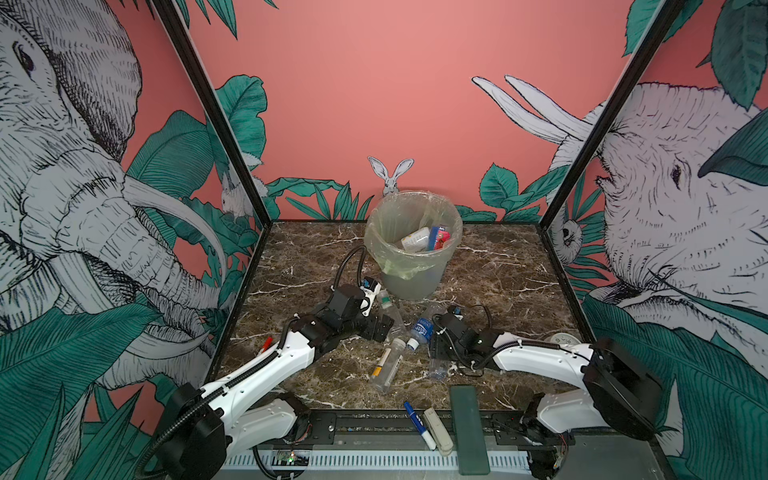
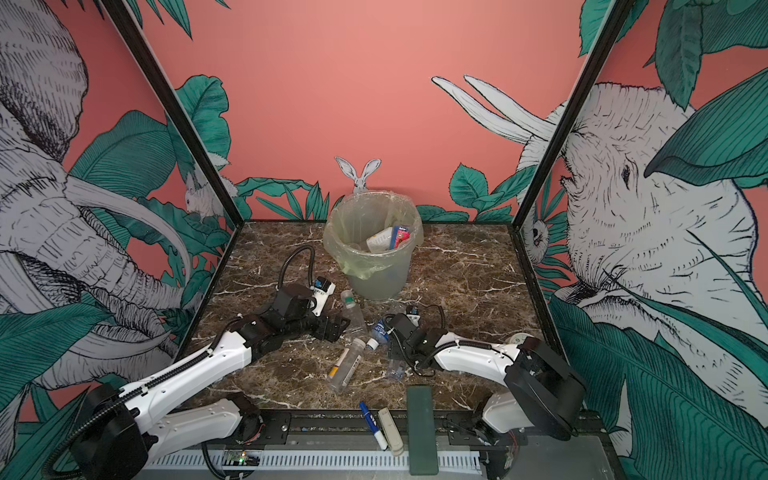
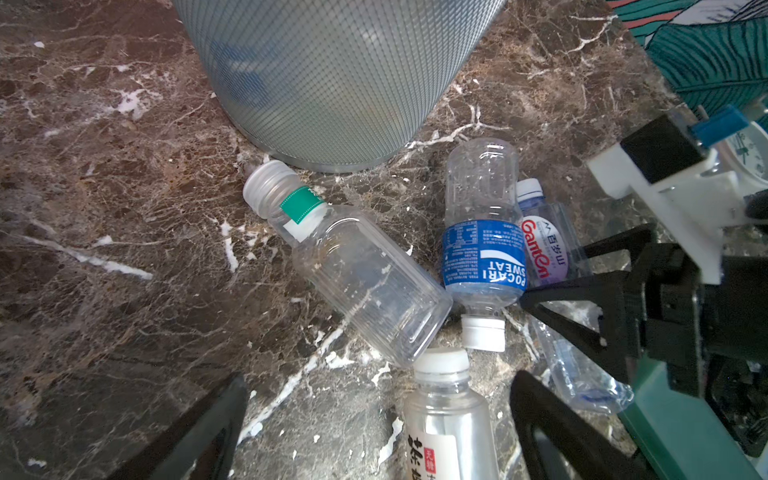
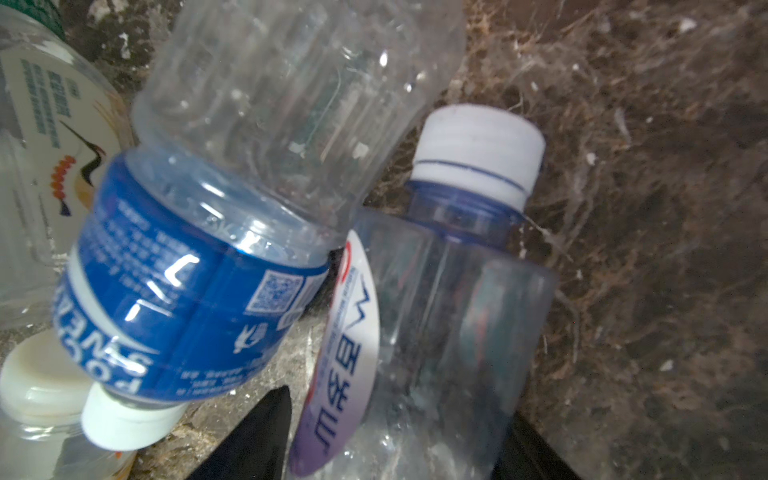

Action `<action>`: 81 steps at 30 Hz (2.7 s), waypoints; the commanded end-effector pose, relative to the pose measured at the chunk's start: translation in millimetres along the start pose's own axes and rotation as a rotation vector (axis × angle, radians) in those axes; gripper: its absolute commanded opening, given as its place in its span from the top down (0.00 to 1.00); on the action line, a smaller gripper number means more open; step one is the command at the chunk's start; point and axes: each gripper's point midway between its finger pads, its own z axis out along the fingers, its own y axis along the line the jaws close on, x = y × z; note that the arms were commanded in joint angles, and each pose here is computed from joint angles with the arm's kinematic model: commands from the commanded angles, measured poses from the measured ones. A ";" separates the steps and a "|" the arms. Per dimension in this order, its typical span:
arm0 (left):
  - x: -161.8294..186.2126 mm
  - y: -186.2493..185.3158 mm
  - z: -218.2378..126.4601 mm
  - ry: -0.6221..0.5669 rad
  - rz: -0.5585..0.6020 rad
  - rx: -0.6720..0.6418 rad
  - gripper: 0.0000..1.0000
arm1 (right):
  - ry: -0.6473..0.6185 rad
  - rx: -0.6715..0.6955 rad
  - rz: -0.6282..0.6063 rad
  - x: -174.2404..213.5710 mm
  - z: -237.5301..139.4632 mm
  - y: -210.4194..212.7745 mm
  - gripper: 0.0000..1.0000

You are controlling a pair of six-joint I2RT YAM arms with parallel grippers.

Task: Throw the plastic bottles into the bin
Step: 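Close the right gripper on the purple-label bottle and lift it, then carry the purple-label bottle with the right gripper up over the bin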

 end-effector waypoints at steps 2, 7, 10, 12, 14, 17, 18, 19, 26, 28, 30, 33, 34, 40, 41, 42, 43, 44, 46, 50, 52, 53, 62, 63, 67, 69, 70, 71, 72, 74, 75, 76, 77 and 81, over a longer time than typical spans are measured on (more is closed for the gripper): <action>-5.1 -0.6 0.8 -0.024 -0.008 -0.003 0.01 | -0.015 0.023 0.016 -1.3 2.5 -5.9 0.32; -1.0 -9.8 3.7 -0.009 0.009 0.017 0.00 | -0.028 0.016 0.008 -5.7 -0.7 -3.8 0.41; -1.9 -11.4 3.7 -0.011 0.011 0.020 0.00 | -0.047 0.006 0.008 -9.1 -4.4 -3.1 0.47; -2.3 -11.7 4.0 -0.012 0.011 0.020 0.01 | -0.059 0.003 0.008 -11.1 -7.6 -3.2 0.51; -2.9 -11.9 3.7 -0.014 0.012 0.020 0.00 | -0.073 0.007 0.010 -13.5 -11.4 -5.5 0.53; -2.1 -12.5 4.3 -0.010 0.013 0.021 0.00 | -0.107 0.010 0.006 -19.7 -20.1 -7.7 0.54; -1.6 -13.1 4.7 -0.008 0.014 0.022 0.01 | -0.121 0.011 0.005 -22.5 -23.7 -8.6 0.54; -2.0 -13.7 4.6 -0.009 0.016 0.023 0.00 | -0.132 0.013 0.001 -24.6 -26.9 -9.4 0.54; -4.7 -16.1 5.5 -0.010 0.022 0.025 0.01 | -0.237 -0.032 -0.032 -42.8 -51.4 -6.7 0.55; -5.0 -17.1 6.4 -0.008 0.026 0.026 0.00 | -0.269 -0.059 -0.046 -47.4 -58.2 -3.7 0.55; -5.5 -17.7 7.1 -0.006 0.026 0.026 0.00 | -0.307 -0.074 -0.067 -53.7 -67.4 -2.3 0.55; -5.8 -19.2 7.4 -0.005 0.028 0.028 0.00 | -0.362 -0.092 -0.097 -62.1 -81.6 -1.3 0.55; -5.7 -19.3 7.4 -0.005 0.030 0.028 0.00 | -0.378 -0.100 -0.107 -64.7 -86.3 -0.4 0.55; -4.3 -20.4 9.9 0.003 0.030 0.029 0.00 | -0.490 -0.188 -0.189 -79.9 -116.9 12.2 0.55; -4.9 -20.9 9.8 0.002 0.034 0.028 0.00 | -0.505 -0.195 -0.204 -82.0 -121.5 13.7 0.55; -4.8 -20.8 10.3 0.003 0.033 0.028 0.00 | -0.520 -0.201 -0.222 -84.3 -126.6 15.4 0.55; -5.0 -21.4 10.4 0.003 0.032 0.029 0.00 | -0.534 -0.205 -0.234 -86.9 -131.4 16.8 0.54; -5.7 -21.2 10.6 0.001 0.032 0.028 0.00 | -0.553 -0.206 -0.250 -90.6 -137.1 18.2 0.53; -5.7 -21.4 11.3 0.001 0.030 0.029 0.00 | -0.579 -0.201 -0.280 -96.0 -146.8 20.0 0.52; -4.7 -21.4 12.2 0.004 0.030 0.028 0.01 | -0.642 -0.195 -0.324 -107.5 -168.9 22.3 0.52; -4.6 -21.2 11.8 0.005 0.031 0.027 0.00 | -0.673 -0.188 -0.344 -114.1 -181.0 23.5 0.52; -4.6 -21.8 11.2 0.004 0.033 0.027 0.00 | -0.687 -0.182 -0.359 -118.1 -188.8 24.7 0.52; -4.4 -20.2 6.7 -0.005 0.031 0.021 0.00 | -0.817 -0.177 -0.500 -162.1 -270.1 56.9 0.50; -3.9 -19.6 6.0 -0.006 0.032 0.018 0.00 | -0.840 -0.186 -0.520 -169.6 -281.3 64.8 0.50; -3.4 -17.3 0.6 -0.022 0.028 0.009 0.00 | -0.927 -0.185 -0.584 -207.9 -321.7 102.2 0.51; -2.2 -16.0 -4.0 -0.033 0.020 0.005 0.00 | -0.961 -0.170 -0.606 -237.2 -337.5 125.4 0.52; -0.5 -15.5 -5.7 -0.036 0.018 0.005 0.00 | -0.971 -0.170 -0.606 -250.6 -341.4 133.8 0.52; 0.7 -14.3 -8.0 -0.041 0.011 0.002 0.00 | -0.973 -0.163 -0.605 -268.5 -339.2 144.2 0.51; 2.3 -13.5 -9.8 -0.044 0.008 0.000 0.00 | -0.976 -0.158 -0.595 -287.5 -336.1 152.7 0.48; 5.6 -12.0 -13.2 -0.049 -0.004 -0.002 0.01 | -0.943 -0.153 -0.567 -323.6 -321.3 164.2 0.25; 7.3 -11.3 -14.5 -0.051 -0.010 -0.003 0.00 | -0.920 -0.119 -0.537 -343.3 -310.2 166.2 0.09; 8.9 -11.0 -15.9 -0.050 -0.015 -0.002 0.00 | -0.906 -0.103 -0.521 -354.7 -305.9 167.2 0.02; 10.2 -10.6 -17.8 -0.049 -0.018 -0.004 0.00 | -0.897 -0.080 -0.504 -365.3 -299.4 167.3 0.01; 13.5 -7.3 -26.2 -0.062 -0.023 -0.021 0.00 | -0.933 -0.086 -0.469 -384.0 -302.2 168.7 0.01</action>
